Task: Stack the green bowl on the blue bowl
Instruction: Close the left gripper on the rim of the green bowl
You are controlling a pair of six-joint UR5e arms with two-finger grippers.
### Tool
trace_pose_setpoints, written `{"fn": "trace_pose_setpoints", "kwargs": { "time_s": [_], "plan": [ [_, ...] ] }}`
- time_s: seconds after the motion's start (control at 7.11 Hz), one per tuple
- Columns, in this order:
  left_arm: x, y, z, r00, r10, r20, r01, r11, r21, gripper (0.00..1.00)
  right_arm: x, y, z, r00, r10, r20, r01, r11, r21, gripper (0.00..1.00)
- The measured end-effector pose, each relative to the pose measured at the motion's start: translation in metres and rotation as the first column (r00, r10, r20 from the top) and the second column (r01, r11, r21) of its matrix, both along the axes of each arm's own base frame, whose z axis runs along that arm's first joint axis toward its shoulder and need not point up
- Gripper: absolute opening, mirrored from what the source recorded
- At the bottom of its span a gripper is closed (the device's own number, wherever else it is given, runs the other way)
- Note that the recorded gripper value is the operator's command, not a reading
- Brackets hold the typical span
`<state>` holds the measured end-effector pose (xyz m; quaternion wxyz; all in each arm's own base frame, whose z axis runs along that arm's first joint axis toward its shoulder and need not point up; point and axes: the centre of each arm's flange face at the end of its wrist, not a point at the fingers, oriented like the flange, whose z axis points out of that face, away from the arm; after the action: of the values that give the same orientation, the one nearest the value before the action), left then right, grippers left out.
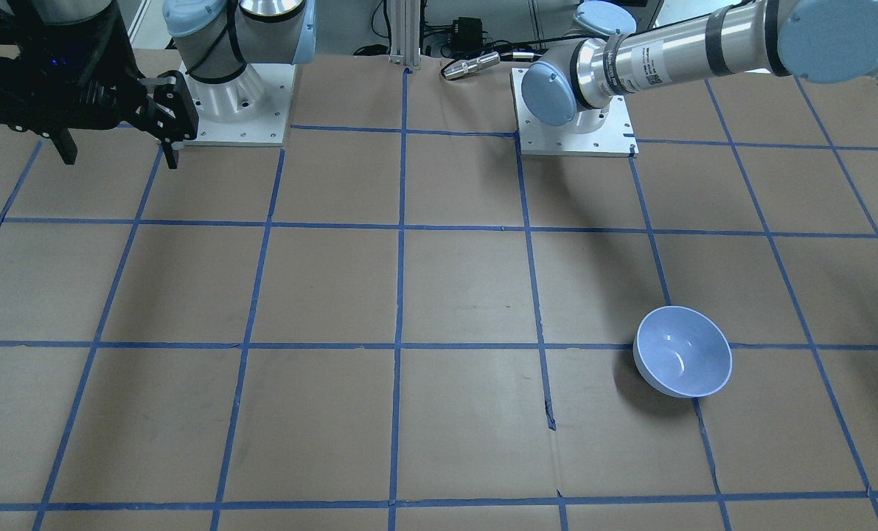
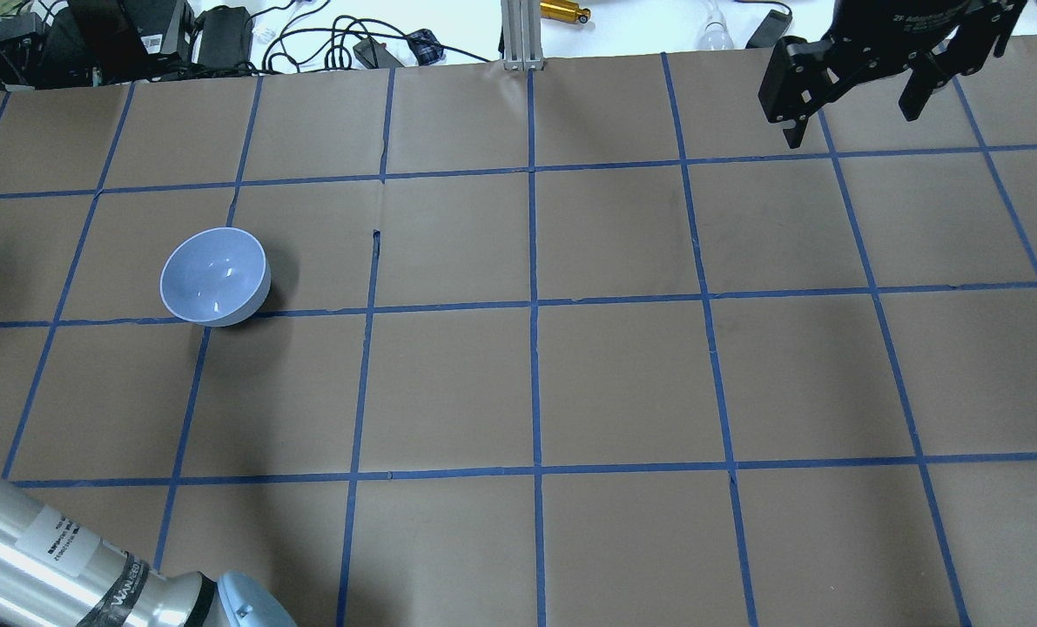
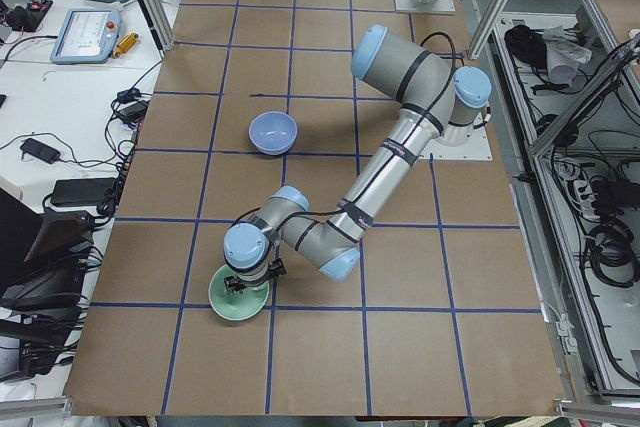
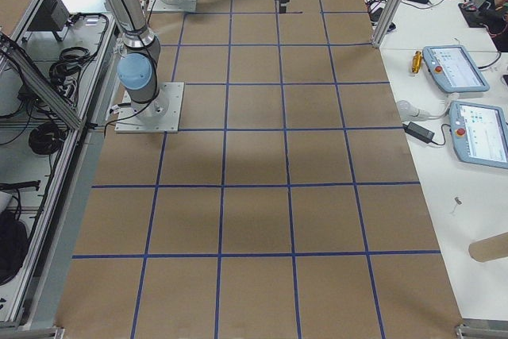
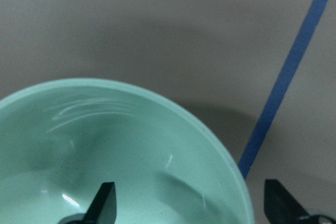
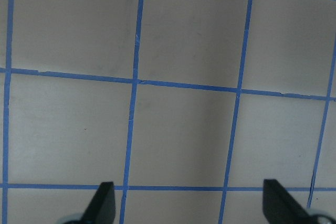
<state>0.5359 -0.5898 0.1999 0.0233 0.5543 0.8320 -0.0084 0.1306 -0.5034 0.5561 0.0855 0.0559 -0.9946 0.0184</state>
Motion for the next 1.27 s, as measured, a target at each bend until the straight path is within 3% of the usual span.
{"fn": "trace_pose_setpoints", "kwargs": {
  "time_s": [0.14,0.28,0.56,0.7,1.27],
  "plan": [
    [0.0013,0.0002,-0.0018,1.0,0.013,0.007,-0.013,1.0,0.002,0.77,-0.0001,0.0,0.0,1.0,0.0,0.0,0.0,1.0,0.0,1.0],
    [0.0018,0.0004,-0.0027,1.0,0.019,0.01,-0.019,1.0,0.003,0.47,-0.0001,0.0,0.0,1.0,0.0,0.0,0.0,1.0,0.0,1.0],
    [0.0012,0.0007,-0.0043,1.0,0.021,0.01,-0.021,1.0,0.005,0.11,0.0001,0.0,0.0,1.0,0.0,0.0,0.0,1.0,0.0,1.0],
    [0.0009,0.001,-0.0048,1.0,0.022,0.009,-0.022,1.0,0.006,0.0,0.0,0.0,0.0,1.0,0.0,0.0,0.0,1.0,0.0,1.0],
    [-0.0005,0.0031,0.0013,1.0,0.022,0.018,-0.022,1.0,0.012,0.0,-0.0002,0.0,0.0,1.0,0.0,0.0,0.0,1.0,0.0,1.0]
  ]
}}
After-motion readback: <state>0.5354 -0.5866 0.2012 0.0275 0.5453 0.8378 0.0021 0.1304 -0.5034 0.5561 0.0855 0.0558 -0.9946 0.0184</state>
